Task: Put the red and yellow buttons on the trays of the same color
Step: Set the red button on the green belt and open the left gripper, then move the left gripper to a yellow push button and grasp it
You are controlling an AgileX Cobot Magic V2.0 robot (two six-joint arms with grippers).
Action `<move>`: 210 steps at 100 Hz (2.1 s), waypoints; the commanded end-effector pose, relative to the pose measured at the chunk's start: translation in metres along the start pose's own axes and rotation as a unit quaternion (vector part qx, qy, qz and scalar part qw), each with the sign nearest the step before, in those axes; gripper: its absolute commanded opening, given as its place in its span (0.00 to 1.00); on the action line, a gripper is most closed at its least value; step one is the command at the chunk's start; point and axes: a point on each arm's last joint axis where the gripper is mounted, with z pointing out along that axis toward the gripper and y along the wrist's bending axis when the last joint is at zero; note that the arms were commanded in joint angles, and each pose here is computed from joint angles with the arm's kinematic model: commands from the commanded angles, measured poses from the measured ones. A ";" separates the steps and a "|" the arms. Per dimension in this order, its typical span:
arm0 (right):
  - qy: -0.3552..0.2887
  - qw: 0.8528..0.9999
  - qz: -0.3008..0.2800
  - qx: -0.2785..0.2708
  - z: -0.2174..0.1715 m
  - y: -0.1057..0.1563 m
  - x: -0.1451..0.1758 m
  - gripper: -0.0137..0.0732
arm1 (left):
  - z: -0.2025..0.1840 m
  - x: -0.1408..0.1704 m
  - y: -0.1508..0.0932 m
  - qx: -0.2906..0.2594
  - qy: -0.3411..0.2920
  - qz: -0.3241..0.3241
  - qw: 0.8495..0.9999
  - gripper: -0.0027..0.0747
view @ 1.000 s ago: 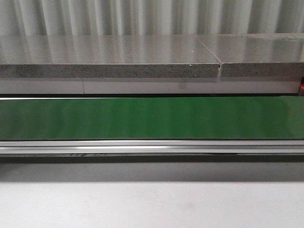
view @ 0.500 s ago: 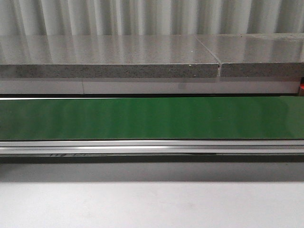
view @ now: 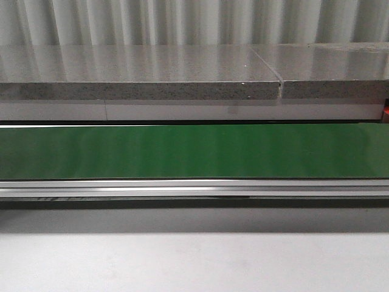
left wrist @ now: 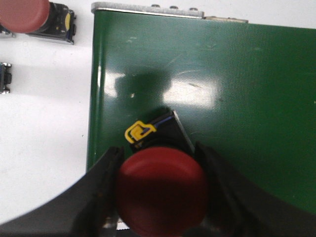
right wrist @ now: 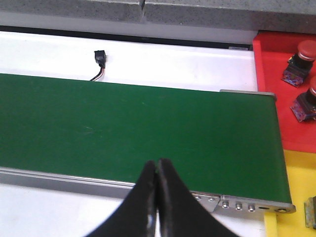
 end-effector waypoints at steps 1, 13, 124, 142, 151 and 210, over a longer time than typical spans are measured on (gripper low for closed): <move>-0.043 0.999 -0.004 0.003 -0.004 0.000 -0.012 0.02 | -0.019 -0.006 -0.004 0.004 -0.041 0.001 0.999 0.28; -0.043 0.999 -0.004 0.003 -0.004 0.000 -0.012 0.02 | -0.019 -0.005 -0.004 0.007 -0.036 0.004 0.999 0.57; -0.043 0.999 -0.004 0.003 -0.004 0.000 -0.012 0.02 | -0.071 -0.009 -0.036 0.004 -0.116 0.064 0.991 0.84; -0.043 0.999 -0.004 0.003 -0.004 0.000 -0.012 0.02 | -0.072 -0.013 -0.011 -0.022 -0.130 0.009 0.991 0.84; -0.043 0.999 -0.004 0.003 -0.004 0.000 -0.012 0.02 | -0.073 -0.014 0.007 -0.024 -0.139 -0.027 0.990 0.84; -0.043 0.999 -0.004 0.003 -0.004 0.000 -0.012 0.02 | -0.007 -0.021 0.109 -0.054 -0.071 -0.177 0.980 0.84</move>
